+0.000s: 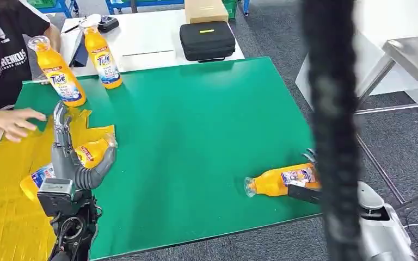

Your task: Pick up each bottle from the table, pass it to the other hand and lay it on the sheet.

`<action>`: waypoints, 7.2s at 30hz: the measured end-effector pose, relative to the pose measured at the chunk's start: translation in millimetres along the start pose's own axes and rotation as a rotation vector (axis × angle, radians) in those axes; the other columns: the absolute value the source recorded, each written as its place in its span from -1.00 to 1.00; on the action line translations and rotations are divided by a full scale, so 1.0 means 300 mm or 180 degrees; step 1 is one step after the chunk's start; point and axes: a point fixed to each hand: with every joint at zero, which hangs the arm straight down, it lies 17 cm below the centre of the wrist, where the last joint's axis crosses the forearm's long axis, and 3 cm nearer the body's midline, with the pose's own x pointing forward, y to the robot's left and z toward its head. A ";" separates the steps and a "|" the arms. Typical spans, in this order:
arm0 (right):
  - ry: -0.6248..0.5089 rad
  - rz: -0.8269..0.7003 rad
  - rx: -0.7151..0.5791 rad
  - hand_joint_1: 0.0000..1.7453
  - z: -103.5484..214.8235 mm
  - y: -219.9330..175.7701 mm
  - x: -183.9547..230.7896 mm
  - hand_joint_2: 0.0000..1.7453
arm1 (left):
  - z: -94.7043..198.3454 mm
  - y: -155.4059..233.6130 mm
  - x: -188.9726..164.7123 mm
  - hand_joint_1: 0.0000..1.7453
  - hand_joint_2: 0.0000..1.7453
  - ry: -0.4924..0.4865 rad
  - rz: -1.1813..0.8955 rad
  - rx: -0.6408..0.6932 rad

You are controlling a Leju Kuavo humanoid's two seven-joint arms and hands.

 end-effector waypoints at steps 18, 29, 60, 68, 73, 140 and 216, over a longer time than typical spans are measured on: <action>-0.0090 -0.0025 -0.0077 1.00 -0.100 -0.012 0.084 1.00 | -0.002 0.010 0.003 -1.00 1.00 -0.0017 0.0007 0.0043; -0.0111 -0.0179 -0.0558 1.00 -0.122 -0.084 0.166 1.00 | 0.002 0.008 0.016 -1.00 1.00 -0.0046 -0.0001 0.0008; -0.1153 -0.3559 -0.2823 1.00 -0.064 -0.740 0.619 1.00 | 0.096 -0.597 0.081 -1.00 1.00 0.0696 0.1726 -0.2303; -0.1681 -0.3725 -0.2697 1.00 -0.061 -0.839 0.834 1.00 | 0.134 -0.685 0.027 -1.00 1.00 0.1049 0.2040 -0.2500; -0.1882 -0.3725 -0.2574 1.00 -0.055 -0.858 0.946 1.00 | 0.133 -0.715 0.017 -1.00 1.00 0.1143 0.2106 -0.2479; -0.2269 -0.3239 -0.1667 1.00 -0.080 -0.668 1.327 1.00 | 0.069 -0.585 -0.166 1.00 1.00 0.1576 0.2309 -0.1297; -0.2008 -0.3402 -0.2710 -1.00 0.192 -0.753 0.986 1.00 | -0.072 0.149 -0.778 1.00 1.00 -0.0011 -0.3833 -0.2466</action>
